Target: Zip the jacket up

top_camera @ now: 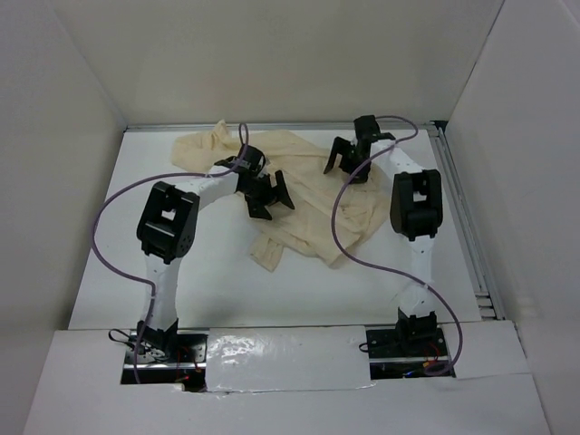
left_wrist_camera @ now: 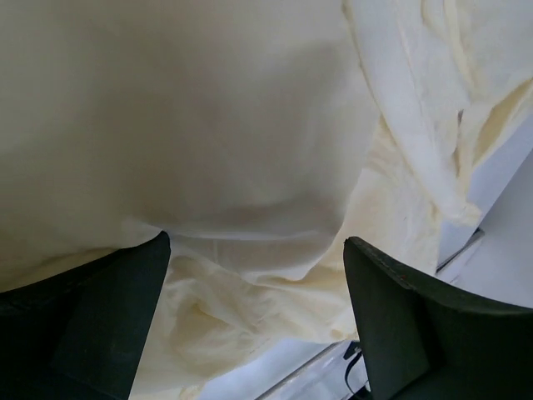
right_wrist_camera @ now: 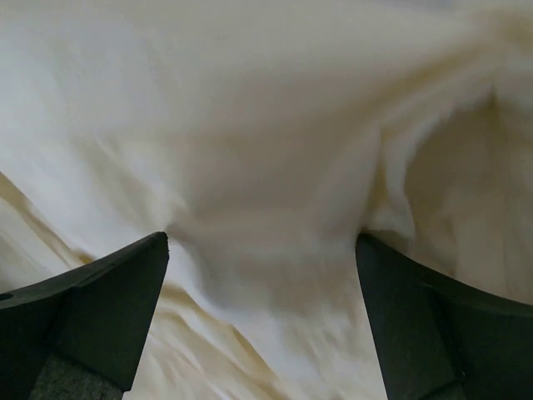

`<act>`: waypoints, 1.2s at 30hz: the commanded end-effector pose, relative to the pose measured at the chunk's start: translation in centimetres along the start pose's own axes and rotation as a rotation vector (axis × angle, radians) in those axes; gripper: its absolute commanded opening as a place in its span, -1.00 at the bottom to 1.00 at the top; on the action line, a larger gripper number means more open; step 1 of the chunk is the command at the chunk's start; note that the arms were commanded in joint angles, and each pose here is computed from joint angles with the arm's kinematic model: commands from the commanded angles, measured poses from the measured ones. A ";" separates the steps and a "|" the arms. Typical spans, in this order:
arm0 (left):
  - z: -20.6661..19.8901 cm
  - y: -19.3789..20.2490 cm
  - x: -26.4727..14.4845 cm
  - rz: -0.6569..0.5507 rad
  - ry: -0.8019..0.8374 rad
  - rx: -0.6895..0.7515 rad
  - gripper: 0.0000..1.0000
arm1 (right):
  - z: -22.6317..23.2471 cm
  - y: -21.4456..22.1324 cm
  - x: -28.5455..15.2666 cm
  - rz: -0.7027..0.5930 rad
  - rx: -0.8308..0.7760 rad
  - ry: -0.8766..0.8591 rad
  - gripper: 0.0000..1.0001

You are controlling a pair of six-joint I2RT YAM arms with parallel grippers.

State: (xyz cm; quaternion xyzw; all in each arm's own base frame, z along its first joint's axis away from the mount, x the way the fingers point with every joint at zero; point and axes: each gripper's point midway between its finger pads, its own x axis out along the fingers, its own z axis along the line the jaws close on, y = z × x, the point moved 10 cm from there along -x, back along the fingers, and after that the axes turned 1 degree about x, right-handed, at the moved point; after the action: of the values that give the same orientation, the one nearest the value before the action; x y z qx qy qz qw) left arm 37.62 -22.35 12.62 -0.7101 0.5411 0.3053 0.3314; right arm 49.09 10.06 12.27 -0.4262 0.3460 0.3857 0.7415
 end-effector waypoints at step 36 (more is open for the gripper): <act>4.8 5.7 -13.5 -0.301 -0.153 -0.047 0.99 | 4.1 23.8 -13.8 0.016 -0.431 0.145 0.74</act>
State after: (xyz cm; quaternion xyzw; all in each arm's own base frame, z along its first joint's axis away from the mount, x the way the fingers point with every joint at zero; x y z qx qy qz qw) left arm 28.90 -12.44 19.78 -0.7636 0.4185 0.2845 0.4010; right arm 22.86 18.24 18.02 -0.5763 0.2877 0.4196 0.6396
